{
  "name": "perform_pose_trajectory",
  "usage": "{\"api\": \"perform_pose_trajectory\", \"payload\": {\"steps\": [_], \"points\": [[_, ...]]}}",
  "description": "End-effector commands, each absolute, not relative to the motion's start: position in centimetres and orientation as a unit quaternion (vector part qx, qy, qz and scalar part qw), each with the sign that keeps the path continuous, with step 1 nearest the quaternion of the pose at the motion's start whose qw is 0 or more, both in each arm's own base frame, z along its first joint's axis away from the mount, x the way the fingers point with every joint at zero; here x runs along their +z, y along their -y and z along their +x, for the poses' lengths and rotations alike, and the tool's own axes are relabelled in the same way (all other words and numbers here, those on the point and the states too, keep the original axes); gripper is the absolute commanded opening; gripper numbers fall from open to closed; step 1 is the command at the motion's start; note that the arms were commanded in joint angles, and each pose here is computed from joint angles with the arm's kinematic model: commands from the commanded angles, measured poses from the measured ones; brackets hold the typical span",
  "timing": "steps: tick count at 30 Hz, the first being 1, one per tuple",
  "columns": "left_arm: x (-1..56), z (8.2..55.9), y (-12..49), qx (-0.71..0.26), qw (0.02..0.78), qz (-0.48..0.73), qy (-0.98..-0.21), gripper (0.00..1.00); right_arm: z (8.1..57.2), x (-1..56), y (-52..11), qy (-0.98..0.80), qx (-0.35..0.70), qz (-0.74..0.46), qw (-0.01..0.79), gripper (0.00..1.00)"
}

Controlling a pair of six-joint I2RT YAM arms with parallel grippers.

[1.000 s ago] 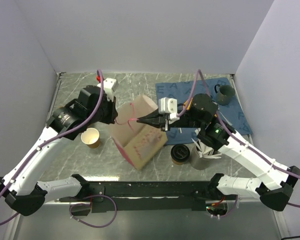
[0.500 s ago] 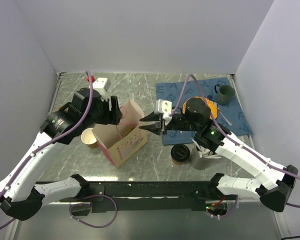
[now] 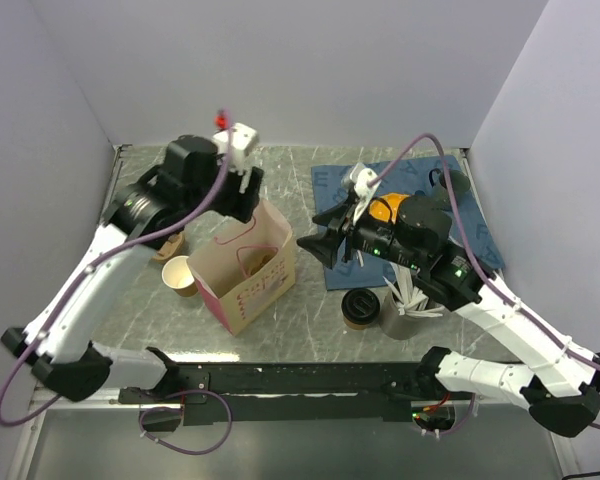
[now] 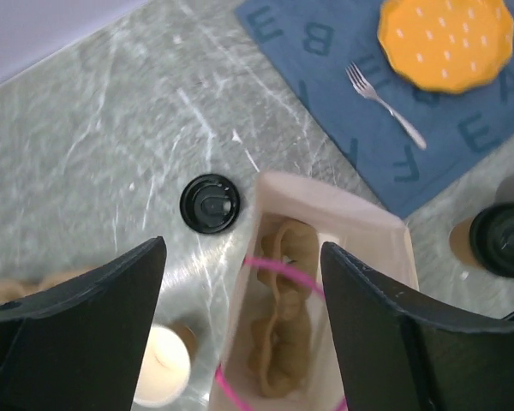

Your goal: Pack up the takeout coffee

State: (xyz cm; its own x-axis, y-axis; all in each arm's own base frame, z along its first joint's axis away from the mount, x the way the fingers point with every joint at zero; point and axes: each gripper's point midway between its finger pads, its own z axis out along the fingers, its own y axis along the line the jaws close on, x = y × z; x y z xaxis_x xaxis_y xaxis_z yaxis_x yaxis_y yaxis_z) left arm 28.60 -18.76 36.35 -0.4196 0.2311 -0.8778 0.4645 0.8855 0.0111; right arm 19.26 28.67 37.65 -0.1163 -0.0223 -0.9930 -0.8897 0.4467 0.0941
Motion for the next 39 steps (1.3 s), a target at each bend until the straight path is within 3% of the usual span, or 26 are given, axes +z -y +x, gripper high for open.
{"api": "perform_pose_trajectory", "payload": {"steps": [1, 5, 12, 19, 27, 31, 39], "points": [[36.1, 30.0, 22.5, -0.130, 0.493, 0.365, -0.779, 0.77, 20.1, 36.8, -26.0, -0.741, 0.361, -0.241, 0.512, 0.67], [36.2, 29.6, 25.1, -0.170, 0.497, 0.454, -0.720, 0.73, 18.4, 35.9, -24.7, -0.749, 0.365, -0.244, 0.496, 0.66], [34.8, 29.9, 25.4, -0.146, 0.476, 0.585, -0.640, 0.72, 16.5, 34.2, -22.0, -0.752, 0.360, -0.228, 0.504, 0.66], [30.9, 28.7, 25.5, -0.170, 0.410, 0.620, -0.647, 0.70, 16.0, 33.1, -20.1, -0.768, 0.333, -0.222, 0.501, 0.66], [29.9, 28.3, 26.6, -0.193, 0.391, 0.639, -0.633, 0.63, 16.0, 33.4, -19.0, -0.767, 0.323, -0.203, 0.515, 0.66], [29.6, 29.4, 27.4, -0.164, 0.391, 0.657, -0.624, 0.73, 15.9, 33.2, -18.7, -0.772, 0.323, -0.193, 0.512, 0.66], [31.1, 30.2, 28.5, -0.157, 0.399, 0.678, -0.597, 0.70, 15.4, 32.5, -18.3, -0.786, 0.323, -0.180, 0.495, 0.65]]}}
